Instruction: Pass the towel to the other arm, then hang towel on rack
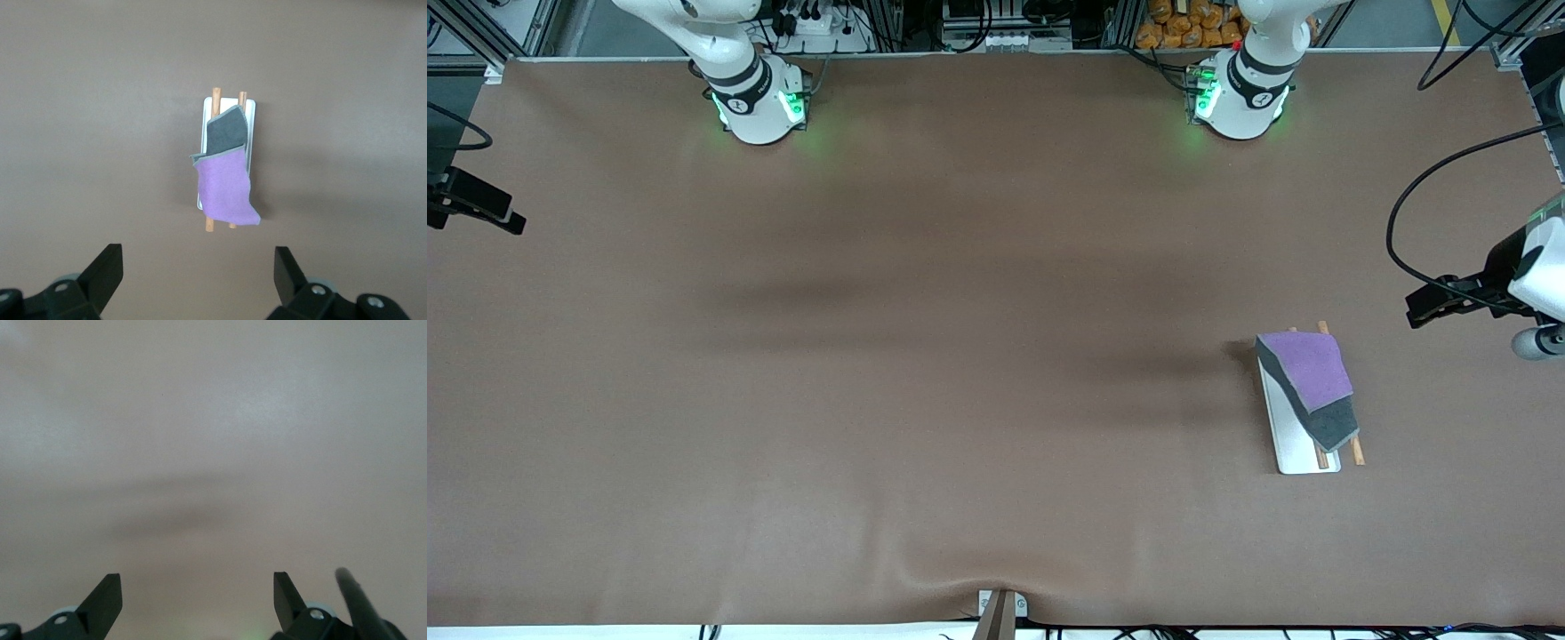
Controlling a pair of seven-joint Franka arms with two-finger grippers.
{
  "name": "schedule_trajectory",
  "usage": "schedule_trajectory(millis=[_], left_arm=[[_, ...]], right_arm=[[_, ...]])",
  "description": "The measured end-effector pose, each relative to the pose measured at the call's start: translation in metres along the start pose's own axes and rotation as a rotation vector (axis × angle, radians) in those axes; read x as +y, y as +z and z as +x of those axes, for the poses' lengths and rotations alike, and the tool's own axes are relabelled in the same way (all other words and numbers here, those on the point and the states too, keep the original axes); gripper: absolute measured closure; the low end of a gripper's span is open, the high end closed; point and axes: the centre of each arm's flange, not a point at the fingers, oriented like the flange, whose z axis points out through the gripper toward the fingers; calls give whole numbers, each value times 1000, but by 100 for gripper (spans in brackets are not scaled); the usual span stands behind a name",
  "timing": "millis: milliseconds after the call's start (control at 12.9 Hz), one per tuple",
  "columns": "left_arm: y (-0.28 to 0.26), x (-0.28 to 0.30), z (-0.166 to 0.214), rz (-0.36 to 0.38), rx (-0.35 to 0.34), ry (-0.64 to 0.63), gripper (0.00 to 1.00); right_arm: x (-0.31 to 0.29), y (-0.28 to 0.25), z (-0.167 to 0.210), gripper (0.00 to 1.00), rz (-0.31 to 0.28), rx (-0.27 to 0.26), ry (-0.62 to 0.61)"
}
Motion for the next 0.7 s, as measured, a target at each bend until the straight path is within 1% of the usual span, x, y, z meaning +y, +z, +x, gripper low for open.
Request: schedule_trajectory(millis=[233, 388, 543, 698], left_arm=[[-39, 4, -20, 23, 34, 3, 0], [-57, 13, -31, 20, 54, 6, 0], [-62, 18, -36, 20, 58, 8, 0], [-64, 19, -39, 8, 47, -2, 0]], right_arm=[[-6, 0, 0, 0, 0, 0, -18], [-18, 0, 0, 0, -1, -2, -42], [-27, 2, -1, 0, -2, -10, -65], [-31, 3, -2, 0, -2, -17, -72]])
